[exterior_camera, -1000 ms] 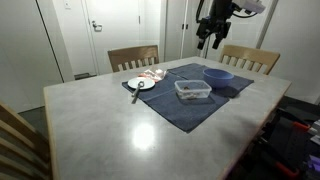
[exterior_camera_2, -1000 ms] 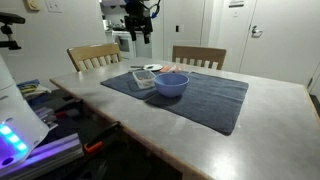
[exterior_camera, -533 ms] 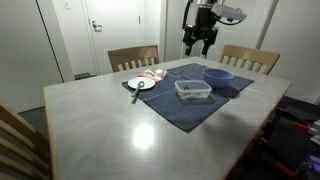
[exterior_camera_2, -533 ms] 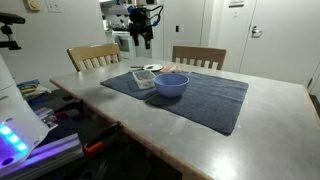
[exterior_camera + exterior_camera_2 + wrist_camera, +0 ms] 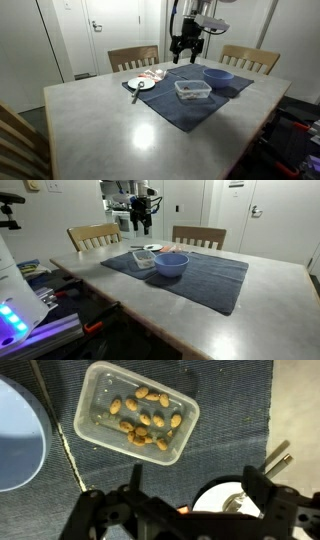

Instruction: Pour the contents from the clear bowl into the blue bowl

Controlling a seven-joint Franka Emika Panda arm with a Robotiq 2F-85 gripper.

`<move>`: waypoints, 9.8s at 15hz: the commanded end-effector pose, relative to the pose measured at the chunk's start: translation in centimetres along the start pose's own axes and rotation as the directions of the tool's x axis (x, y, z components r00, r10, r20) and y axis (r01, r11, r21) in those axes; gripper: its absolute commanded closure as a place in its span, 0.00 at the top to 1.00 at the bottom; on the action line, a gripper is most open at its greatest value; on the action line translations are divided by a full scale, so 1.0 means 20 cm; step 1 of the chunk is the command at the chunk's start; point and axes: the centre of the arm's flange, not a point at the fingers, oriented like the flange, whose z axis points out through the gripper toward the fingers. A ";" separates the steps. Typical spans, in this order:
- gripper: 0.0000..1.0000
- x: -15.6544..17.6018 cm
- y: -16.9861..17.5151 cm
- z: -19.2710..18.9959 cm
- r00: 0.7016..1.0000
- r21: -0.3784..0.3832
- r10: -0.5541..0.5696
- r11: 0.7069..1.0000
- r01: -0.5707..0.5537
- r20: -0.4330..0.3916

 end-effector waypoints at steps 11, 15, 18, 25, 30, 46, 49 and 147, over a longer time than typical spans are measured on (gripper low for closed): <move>1.00 0.14 -0.06 0.28 0.997 0.054 0.070 0.996 -0.071 0.010; 1.00 0.12 -0.07 0.33 0.990 0.052 0.108 0.992 -0.113 0.092; 1.00 0.09 -0.04 0.32 0.991 0.038 0.102 0.994 -0.105 0.081; 1.00 0.04 -0.06 0.39 0.984 0.000 0.141 0.990 -0.142 0.111; 1.00 -0.01 -0.06 0.43 0.980 -0.004 0.158 0.987 -0.159 0.118; 1.00 0.08 -0.05 0.58 0.983 0.053 0.162 0.985 -0.167 0.090; 1.00 0.13 -0.09 0.60 0.985 0.075 0.142 0.986 -0.150 0.095; 0.02 -0.41 1.22 -0.13 0.859 0.616 -0.272 0.606 0.503 -0.434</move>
